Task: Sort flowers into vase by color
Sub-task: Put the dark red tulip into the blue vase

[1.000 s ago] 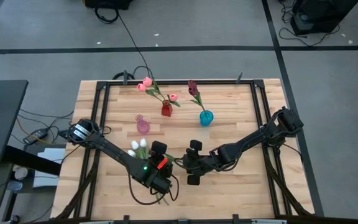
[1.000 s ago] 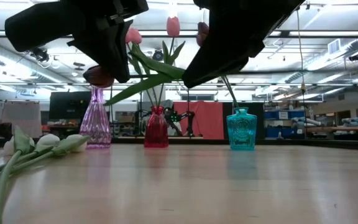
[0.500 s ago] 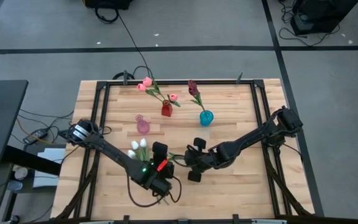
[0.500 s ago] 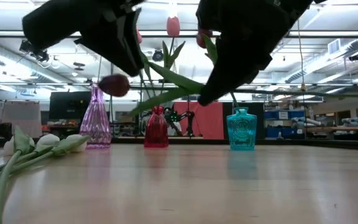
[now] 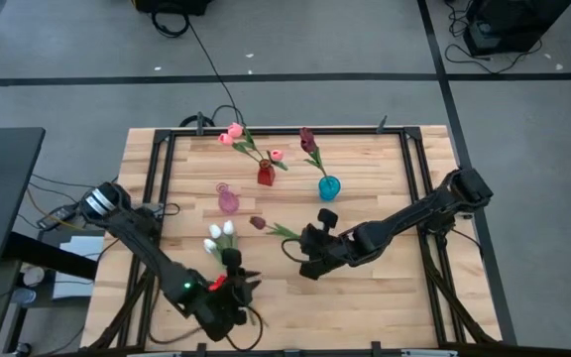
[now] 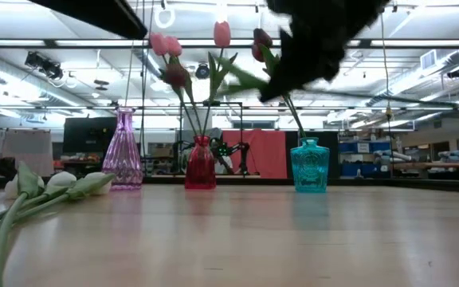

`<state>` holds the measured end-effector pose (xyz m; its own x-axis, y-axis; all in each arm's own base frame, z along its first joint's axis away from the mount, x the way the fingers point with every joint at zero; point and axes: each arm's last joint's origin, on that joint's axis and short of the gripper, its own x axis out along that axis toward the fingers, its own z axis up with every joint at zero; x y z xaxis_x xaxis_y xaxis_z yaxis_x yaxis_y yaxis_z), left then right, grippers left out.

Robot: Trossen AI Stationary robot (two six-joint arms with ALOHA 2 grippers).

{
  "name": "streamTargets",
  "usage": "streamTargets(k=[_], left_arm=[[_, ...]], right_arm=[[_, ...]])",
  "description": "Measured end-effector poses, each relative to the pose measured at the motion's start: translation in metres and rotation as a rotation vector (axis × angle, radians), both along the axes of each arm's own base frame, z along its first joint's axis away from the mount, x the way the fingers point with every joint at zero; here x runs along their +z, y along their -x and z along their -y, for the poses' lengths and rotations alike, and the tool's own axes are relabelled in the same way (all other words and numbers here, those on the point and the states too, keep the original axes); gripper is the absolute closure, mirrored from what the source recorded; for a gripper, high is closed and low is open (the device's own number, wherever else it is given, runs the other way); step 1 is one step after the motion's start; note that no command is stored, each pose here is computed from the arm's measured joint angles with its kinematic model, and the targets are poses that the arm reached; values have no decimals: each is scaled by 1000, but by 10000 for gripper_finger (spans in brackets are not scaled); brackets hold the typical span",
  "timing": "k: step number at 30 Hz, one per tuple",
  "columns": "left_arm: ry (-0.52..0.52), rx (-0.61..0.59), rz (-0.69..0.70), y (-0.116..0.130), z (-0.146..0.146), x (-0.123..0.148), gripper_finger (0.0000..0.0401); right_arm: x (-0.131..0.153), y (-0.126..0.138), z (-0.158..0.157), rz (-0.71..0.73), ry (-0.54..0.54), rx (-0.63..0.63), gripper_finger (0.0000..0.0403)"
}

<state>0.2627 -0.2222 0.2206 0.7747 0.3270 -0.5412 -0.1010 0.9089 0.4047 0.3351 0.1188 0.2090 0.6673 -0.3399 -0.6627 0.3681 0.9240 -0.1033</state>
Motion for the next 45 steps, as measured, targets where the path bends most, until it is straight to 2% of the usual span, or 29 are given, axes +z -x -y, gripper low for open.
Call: streamTargets(k=[3,8,14,18,25,30,34,45], left_arm=[[76,-34,102,1,-1,-9,295],[104,10,278,-2,-20,-6,295],[124,46,491,-3,-35,33,295],[85,16,566,-2,-38,51,295],[72,-7,659,-2,-40,68,285],[79,-12,690,-5,-44,72,241],[81,-23,689,-13,-54,71,212],[158,-122,703,-33,-79,70,209]], right_arm=[[14,-6,-4,120,53,29,371],[36,-14,-19,310,121,140,375],[63,-6,-42,477,281,159,380],[72,-2,-52,518,311,215,374],[67,4,-48,608,260,322,380],[53,12,-35,770,220,360,379],[38,15,-21,813,171,389,374],[30,15,-7,850,162,419,372]])
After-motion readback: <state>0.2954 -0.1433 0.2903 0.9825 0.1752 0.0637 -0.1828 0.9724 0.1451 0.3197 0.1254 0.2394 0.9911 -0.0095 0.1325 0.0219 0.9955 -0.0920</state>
